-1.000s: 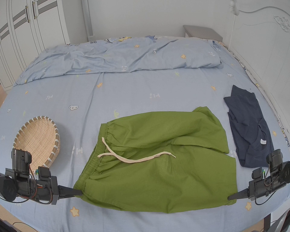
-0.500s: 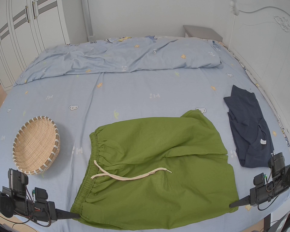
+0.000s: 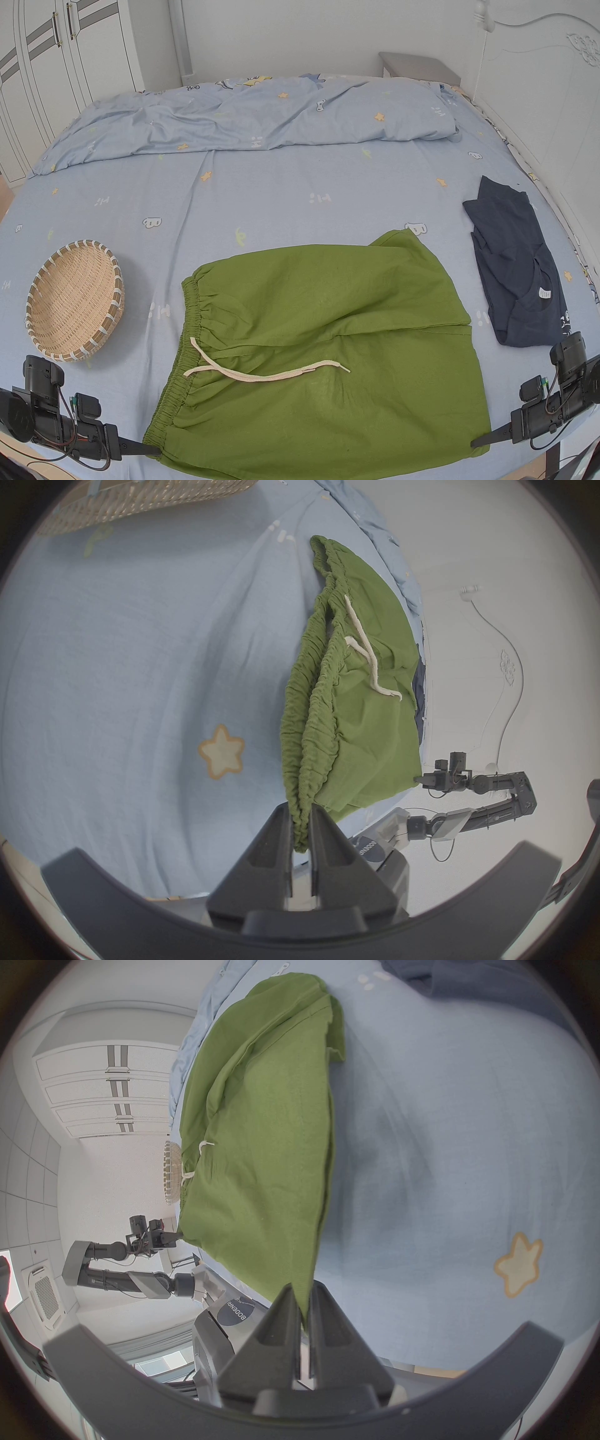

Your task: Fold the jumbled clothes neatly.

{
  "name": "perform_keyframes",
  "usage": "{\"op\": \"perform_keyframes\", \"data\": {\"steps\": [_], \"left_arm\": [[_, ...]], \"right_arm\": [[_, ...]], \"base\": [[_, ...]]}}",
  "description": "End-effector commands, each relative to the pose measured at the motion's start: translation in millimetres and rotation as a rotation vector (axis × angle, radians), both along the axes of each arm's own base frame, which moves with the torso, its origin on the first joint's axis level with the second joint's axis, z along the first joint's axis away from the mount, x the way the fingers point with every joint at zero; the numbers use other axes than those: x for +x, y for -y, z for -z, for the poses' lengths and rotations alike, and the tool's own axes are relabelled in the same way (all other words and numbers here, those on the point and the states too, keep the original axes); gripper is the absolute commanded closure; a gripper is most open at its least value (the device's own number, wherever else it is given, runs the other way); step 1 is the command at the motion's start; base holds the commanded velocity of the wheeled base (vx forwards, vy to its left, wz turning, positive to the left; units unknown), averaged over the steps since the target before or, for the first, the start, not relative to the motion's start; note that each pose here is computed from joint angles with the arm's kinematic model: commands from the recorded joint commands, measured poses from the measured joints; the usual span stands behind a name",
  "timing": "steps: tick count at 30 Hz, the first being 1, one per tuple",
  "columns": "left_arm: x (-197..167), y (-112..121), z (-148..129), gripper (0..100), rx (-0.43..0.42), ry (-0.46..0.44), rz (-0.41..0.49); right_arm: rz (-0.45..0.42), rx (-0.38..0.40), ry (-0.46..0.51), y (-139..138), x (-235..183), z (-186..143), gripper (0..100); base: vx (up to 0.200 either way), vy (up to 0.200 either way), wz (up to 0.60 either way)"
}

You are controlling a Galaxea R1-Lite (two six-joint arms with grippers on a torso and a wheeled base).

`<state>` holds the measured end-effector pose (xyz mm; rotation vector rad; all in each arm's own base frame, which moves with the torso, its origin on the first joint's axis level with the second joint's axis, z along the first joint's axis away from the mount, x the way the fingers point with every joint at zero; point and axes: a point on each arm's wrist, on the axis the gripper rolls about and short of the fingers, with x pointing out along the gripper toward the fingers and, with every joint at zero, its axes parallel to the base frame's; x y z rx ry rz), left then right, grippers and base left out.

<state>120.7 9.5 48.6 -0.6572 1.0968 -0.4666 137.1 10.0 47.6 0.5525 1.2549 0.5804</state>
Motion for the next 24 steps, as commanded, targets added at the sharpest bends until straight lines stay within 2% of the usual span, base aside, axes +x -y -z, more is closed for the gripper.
{"op": "perform_keyframes", "data": {"steps": [1, 14, 15, 22, 23, 24], "left_arm": [[4.3, -11.3, 13.7, 100, 0.006, -0.056, -0.023], [0.5, -10.3, 16.6, 100, 0.012, -0.054, 0.009], [0.5, -10.3, 16.3, 100, 0.011, -0.052, 0.009], [-2.3, -8.6, 16.8, 100, 0.005, -0.055, 0.018], [-2.7, -8.5, 16.9, 0, 0.004, -0.057, 0.018], [-2.7, -8.5, 16.9, 0, 0.004, -0.057, 0.018]], "right_arm": [[-0.049, -0.002, -0.032, -7.1, -5.1, 7.2, 100], [-0.060, -0.003, -0.031, -8.5, -6.2, 12.1, 100], [-0.062, -0.003, -0.030, -8.5, -6.2, 12.1, 0], [-0.059, -0.001, -0.021, -8.6, -5.0, 11.8, 0], [-0.059, -0.001, -0.017, -8.6, -4.9, 11.8, 0], [-0.059, -0.001, -0.013, -8.6, -5.1, 12.0, 0]], "base": [[0.000, 0.000, 0.00], [0.000, 0.000, 0.00], [0.000, 0.000, 0.00], [0.000, 0.000, 0.00], [0.000, 0.000, 0.00], [0.000, 0.000, 0.00]]}}
